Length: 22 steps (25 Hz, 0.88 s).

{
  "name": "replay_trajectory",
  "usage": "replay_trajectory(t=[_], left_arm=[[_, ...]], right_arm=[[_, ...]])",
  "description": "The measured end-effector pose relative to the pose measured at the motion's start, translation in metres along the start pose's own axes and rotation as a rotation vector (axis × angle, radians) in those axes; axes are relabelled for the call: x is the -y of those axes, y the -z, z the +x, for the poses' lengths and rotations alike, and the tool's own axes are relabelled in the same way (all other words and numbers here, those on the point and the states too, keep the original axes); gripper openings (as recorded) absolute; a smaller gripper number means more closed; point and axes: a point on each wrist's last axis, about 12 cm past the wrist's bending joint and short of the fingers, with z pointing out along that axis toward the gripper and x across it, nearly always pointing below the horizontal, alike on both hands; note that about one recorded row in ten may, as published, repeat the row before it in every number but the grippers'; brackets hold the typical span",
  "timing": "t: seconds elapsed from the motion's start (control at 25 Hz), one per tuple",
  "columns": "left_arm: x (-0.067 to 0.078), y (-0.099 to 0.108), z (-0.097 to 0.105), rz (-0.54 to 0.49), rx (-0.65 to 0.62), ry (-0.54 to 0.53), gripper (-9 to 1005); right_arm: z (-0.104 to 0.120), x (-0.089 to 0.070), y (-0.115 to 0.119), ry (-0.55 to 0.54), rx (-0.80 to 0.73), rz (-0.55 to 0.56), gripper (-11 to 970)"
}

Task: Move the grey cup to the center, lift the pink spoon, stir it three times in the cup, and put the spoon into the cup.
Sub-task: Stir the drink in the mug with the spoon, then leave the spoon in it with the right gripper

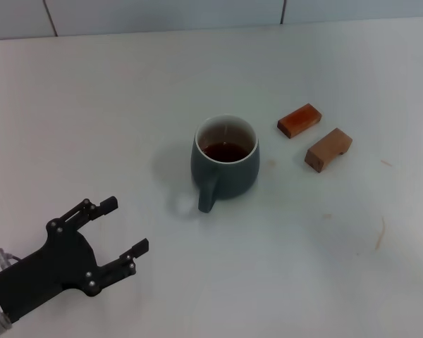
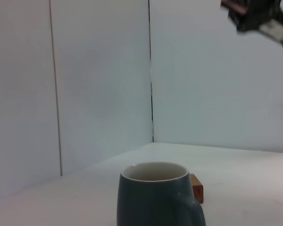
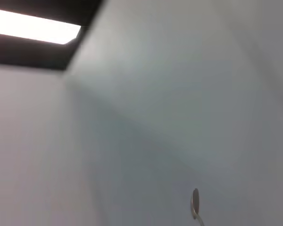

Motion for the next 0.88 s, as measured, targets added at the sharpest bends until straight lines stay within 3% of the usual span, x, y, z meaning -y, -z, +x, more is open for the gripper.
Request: replay_trajectory(t=[0.12, 0.16, 0.2, 0.28, 0.32, 0.36, 0.4, 0.52, 0.56, 0.6, 0.76, 0.88], left_arm=[[0.000, 0.000, 0.000, 0.003, -0.001, 0.000, 809], [0.001, 0.000, 0.000, 0.003, -0.001, 0.000, 809], [0.001, 0.000, 0.000, 0.004, -0.002, 0.000, 809], [0.001, 0.000, 0.001, 0.008, -0.007, 0.001, 809], [0.001, 0.000, 0.001, 0.008, -0.007, 0.001, 809], [0.001, 0.000, 0.001, 0.009, -0.008, 0.001, 809], [0.001, 0.000, 0.001, 0.009, -0.008, 0.001, 809], [0.002, 0.000, 0.001, 0.011, -0.009, 0.002, 809], [0.002, 0.000, 0.001, 0.011, -0.009, 0.002, 808], [0.002, 0.000, 0.001, 0.011, -0.009, 0.002, 808], [0.002, 0.000, 0.001, 0.012, -0.006, 0.002, 808], [0.001, -0.001, 0.001, 0.013, -0.006, 0.001, 808]], right_arm=[[-0.013, 0.002, -0.006, 0.012, -0.043, -0.045, 123], [-0.038, 0.005, -0.023, 0.035, -0.146, -0.120, 123], [-0.038, 0.005, -0.023, 0.035, -0.146, -0.120, 123], [-0.068, 0.007, -0.055, 0.070, -0.329, -0.214, 123], [-0.068, 0.007, -0.055, 0.070, -0.329, -0.214, 124], [-0.081, 0.006, -0.079, 0.086, -0.453, -0.271, 124], [-0.081, 0.006, -0.079, 0.086, -0.453, -0.271, 124], [-0.096, 0.003, -0.118, 0.128, -0.650, -0.325, 124], [-0.102, 0.000, -0.141, 0.161, -0.765, -0.335, 124], [-0.102, 0.000, -0.141, 0.161, -0.765, -0.335, 124], [-0.104, -0.007, -0.193, 0.232, -1.054, -0.340, 124], [-0.101, -0.011, -0.212, 0.264, -1.163, -0.341, 124]])
